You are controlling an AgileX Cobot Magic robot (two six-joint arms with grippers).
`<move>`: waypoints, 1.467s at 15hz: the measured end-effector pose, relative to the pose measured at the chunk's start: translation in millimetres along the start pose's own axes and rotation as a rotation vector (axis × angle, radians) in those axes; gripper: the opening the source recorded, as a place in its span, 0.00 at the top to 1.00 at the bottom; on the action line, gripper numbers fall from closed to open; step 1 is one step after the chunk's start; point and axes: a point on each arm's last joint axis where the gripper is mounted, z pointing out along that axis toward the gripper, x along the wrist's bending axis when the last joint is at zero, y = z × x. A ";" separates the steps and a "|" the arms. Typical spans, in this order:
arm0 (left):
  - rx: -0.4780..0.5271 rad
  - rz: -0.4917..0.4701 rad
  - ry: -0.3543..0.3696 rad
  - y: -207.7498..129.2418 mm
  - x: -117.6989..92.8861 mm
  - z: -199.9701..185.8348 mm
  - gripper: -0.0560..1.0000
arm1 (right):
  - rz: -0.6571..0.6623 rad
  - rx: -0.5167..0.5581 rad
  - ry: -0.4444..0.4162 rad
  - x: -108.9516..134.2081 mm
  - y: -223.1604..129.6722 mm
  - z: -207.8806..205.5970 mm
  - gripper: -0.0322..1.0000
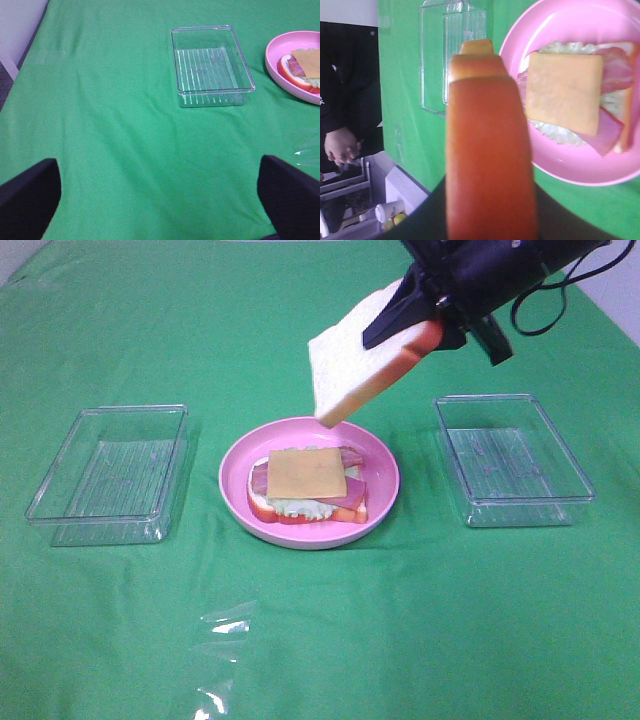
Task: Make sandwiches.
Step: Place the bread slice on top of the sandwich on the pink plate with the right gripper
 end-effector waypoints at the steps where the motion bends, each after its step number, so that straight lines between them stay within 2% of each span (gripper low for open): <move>1: 0.000 0.000 0.000 0.0 0.0 0.0 0.01 | 0.024 0.011 0.032 0.5 1.3 15.8 0.73; 3: 0.000 0.000 0.000 0.0 0.0 0.0 0.01 | 0.074 0.048 0.101 -5.3 3.1 60.6 0.73; 8: 0.000 0.000 0.000 0.0 0.0 0.0 0.01 | 0.171 0.079 0.109 -33.0 6.5 101.9 0.73; 14: 0.000 0.000 0.000 0.0 0.0 0.0 0.01 | 0.222 0.073 0.068 -59.1 9.2 124.2 0.73; 20: 0.000 0.000 0.000 0.0 0.0 0.0 0.01 | 0.229 0.077 0.065 -62.1 9.0 126.8 0.73; 21: 0.000 0.000 0.000 0.0 0.0 0.0 0.01 | 0.228 0.077 0.064 -62.2 8.9 126.8 0.71; 22: 0.000 0.000 0.000 0.0 0.0 0.0 0.01 | 0.225 0.079 0.060 -62.5 8.7 126.8 0.63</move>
